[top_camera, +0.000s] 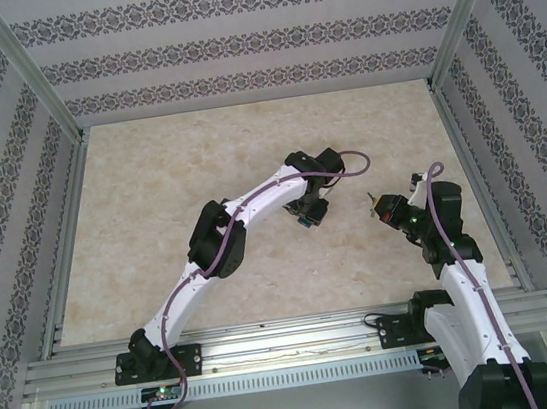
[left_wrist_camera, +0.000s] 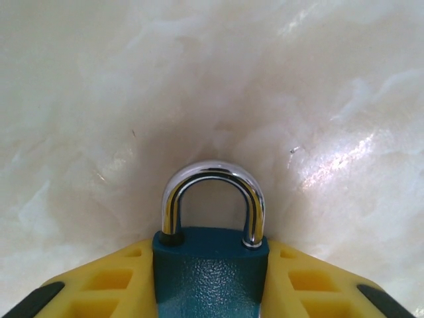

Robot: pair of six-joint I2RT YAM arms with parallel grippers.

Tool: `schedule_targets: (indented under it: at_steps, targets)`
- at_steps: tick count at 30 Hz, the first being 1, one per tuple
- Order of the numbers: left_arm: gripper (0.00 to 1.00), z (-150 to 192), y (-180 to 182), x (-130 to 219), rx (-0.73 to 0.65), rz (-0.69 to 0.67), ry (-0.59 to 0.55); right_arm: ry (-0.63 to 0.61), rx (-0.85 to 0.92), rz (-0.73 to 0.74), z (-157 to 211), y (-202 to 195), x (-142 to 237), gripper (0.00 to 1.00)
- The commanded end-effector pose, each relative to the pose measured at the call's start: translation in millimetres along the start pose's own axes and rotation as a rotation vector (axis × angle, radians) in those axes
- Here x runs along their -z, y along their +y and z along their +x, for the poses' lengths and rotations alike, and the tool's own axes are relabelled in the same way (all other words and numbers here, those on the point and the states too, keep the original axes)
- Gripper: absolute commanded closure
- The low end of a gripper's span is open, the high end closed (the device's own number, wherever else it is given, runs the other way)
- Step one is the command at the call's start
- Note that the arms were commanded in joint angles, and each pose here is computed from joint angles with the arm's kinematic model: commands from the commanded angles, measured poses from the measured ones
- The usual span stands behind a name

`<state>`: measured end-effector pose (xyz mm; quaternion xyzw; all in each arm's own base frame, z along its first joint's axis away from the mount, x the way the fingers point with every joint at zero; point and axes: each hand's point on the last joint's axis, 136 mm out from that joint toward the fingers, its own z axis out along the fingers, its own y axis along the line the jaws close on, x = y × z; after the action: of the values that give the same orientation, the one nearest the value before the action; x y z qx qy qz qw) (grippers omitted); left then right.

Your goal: Unlock with the key

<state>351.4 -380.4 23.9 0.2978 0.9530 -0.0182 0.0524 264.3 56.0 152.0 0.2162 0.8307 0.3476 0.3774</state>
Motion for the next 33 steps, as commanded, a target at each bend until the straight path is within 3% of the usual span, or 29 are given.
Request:
schedule_targets:
  at_steps: [1, 8, 20, 26, 33]
  targets:
    - [0.71, 9, -5, -10, -0.009, -0.014, 0.044, -0.011, -0.003, -0.029, -4, 5, 0, 1.0]
    - [0.71, 11, 10, 9, 0.058, -0.037, 0.036, 0.003, 0.01, -0.057, -1, 10, 2, 1.0]
    - [0.71, 1, 56, 85, 0.372, 0.004, -0.187, 0.074, 0.149, -0.206, 19, 53, -5, 1.0]
    - [0.72, 12, 88, 111, 0.665, 0.147, -0.324, 0.095, 0.202, -0.286, 30, 78, -12, 1.0]
    - [0.73, 22, 112, 118, 1.061, 0.454, -0.408, 0.114, 0.267, -0.326, 49, 102, -28, 1.0]
